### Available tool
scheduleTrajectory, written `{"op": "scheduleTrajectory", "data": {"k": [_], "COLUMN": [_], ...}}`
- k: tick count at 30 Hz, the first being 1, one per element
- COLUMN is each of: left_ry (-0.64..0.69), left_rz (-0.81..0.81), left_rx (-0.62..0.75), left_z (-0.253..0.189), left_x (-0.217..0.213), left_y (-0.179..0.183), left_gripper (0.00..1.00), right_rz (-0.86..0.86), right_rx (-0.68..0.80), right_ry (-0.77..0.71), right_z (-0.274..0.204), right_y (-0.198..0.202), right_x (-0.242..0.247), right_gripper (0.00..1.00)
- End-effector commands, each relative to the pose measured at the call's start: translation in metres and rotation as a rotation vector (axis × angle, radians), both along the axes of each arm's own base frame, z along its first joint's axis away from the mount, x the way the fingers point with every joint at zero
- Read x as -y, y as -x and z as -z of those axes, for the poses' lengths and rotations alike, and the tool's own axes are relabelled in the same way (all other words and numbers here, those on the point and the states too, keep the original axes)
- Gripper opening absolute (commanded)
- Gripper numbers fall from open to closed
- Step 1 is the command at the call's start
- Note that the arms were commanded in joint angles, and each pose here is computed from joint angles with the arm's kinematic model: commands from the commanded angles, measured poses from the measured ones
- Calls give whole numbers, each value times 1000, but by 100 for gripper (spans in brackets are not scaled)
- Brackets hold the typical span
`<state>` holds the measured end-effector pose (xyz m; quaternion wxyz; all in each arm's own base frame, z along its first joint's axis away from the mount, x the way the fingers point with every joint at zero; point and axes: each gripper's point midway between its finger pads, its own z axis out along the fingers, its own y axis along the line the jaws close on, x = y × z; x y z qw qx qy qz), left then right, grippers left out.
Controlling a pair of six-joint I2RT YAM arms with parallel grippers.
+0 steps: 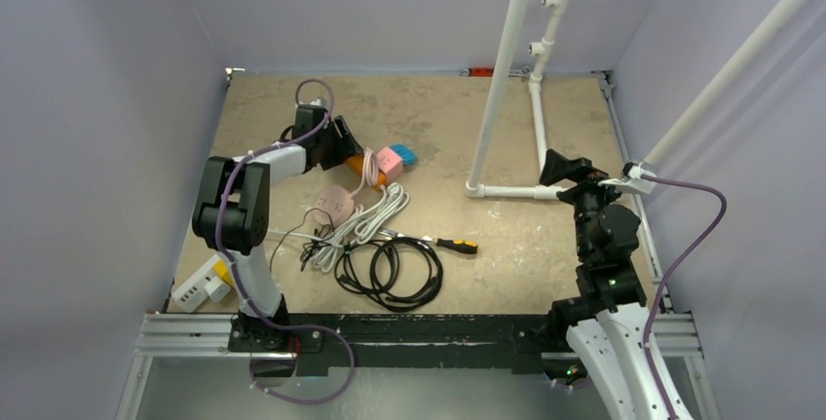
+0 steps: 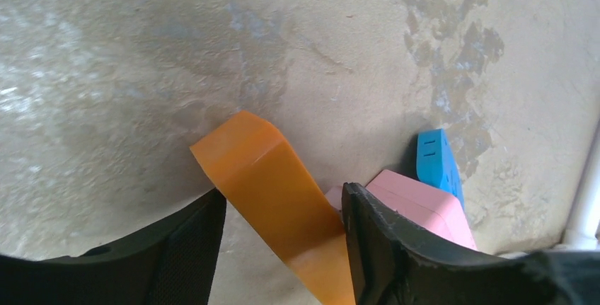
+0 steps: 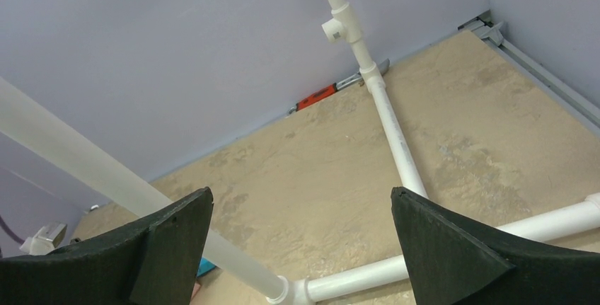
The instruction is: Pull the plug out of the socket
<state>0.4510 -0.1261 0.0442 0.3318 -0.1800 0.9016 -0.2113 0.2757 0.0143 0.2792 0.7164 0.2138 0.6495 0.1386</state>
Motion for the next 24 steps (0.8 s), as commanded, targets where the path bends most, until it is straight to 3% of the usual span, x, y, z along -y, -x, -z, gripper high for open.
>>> {"op": "scheduleTrajectory", "data": {"k": [1, 10, 16, 24], "left_ry": [8, -14, -126, -66], "left_rz": [111, 264, 415, 572], "left_rx": [-19, 12, -38, -88], "left_z": [4, -8, 6, 13], "left_x": [12, 35, 62, 88], "left_y": [0, 5, 21, 39], "left_gripper": [55, 44, 39, 34], "right_rz": [1, 41, 49, 56], "right_rx": [35, 17, 7, -3], "right_ry": [14, 16, 13, 13], "right_z": [-17, -14, -11, -8], "right_y": [3, 6, 6, 9], "right_x": [1, 9, 10, 12], "right_gripper": [99, 99, 99, 99]}}
